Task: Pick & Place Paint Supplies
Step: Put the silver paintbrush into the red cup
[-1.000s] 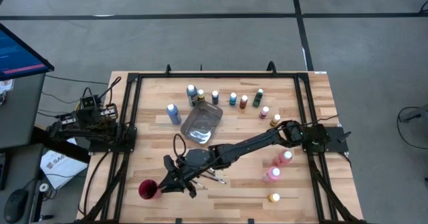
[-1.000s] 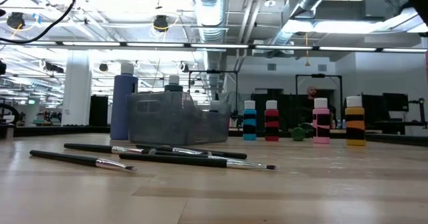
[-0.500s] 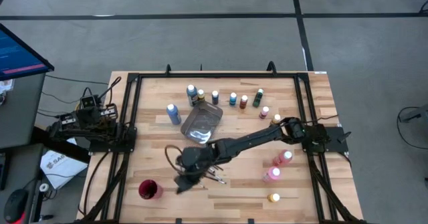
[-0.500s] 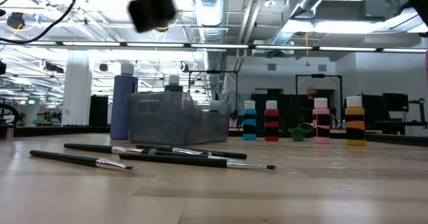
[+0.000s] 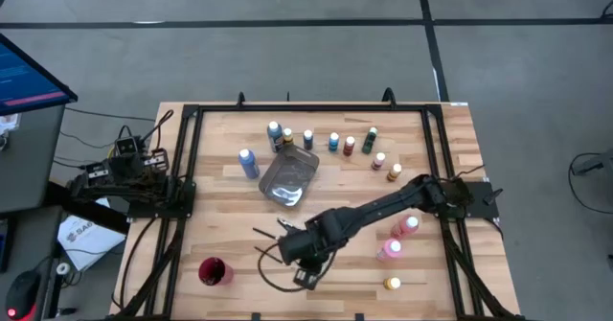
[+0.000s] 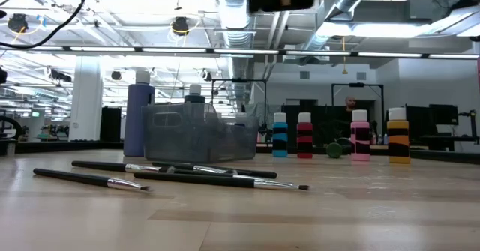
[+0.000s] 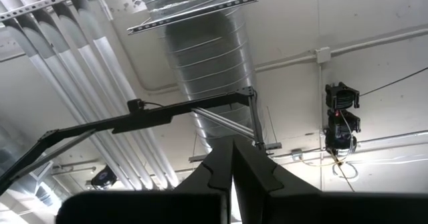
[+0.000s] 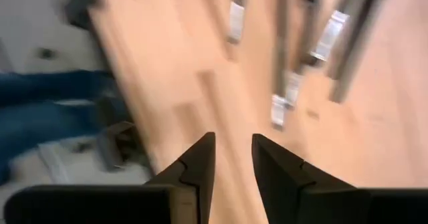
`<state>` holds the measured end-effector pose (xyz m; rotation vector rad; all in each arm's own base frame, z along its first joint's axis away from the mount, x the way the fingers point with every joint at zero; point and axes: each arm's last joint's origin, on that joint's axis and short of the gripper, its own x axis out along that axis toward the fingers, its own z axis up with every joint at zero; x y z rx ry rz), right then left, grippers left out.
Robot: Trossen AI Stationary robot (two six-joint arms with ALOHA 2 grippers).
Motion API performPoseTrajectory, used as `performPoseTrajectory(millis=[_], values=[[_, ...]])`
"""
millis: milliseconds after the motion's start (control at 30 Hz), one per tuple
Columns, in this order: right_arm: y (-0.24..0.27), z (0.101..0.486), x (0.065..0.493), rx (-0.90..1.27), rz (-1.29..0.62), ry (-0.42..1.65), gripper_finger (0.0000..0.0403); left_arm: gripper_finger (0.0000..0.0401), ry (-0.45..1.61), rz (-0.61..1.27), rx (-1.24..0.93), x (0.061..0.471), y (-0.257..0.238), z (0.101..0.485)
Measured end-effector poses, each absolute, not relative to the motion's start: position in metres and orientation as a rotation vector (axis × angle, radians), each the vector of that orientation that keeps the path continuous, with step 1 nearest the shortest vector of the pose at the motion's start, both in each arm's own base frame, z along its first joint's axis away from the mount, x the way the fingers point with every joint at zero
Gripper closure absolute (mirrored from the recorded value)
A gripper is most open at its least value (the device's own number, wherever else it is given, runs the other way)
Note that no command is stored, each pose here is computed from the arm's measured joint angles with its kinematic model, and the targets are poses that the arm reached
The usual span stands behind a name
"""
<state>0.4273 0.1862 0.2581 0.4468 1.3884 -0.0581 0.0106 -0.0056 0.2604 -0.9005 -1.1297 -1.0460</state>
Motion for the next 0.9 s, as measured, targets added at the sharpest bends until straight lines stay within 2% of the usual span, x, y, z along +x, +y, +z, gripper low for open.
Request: performPoseTrajectory(millis=[200,400,500,633,900], values=[[0.2,0.242,0.413,0.287,-0.09,1.465,0.0263,0.0398,-1.13,-1.046,-0.9,0.011,-0.006,0.26],[0.202,0.215,0.414,0.275,-0.1,1.467,0.0192,0.0398,-1.13,-1.046,-0.9,0.011,-0.006,0.26],[0.2,0.197,0.412,0.254,-0.125,1.485,0.0172,0.0398,-1.13,-1.046,-0.9,0.011,-0.006,0.26],[0.199,0.17,0.408,0.242,-0.139,1.507,0.0167,0.0398,-1.131,-1.046,-0.9,0.011,-0.006,0.26],[0.197,0.142,0.405,0.265,-0.146,1.473,0.0178,0.0398,-1.13,-1.046,-0.9,0.011,-0.006,0.26]])
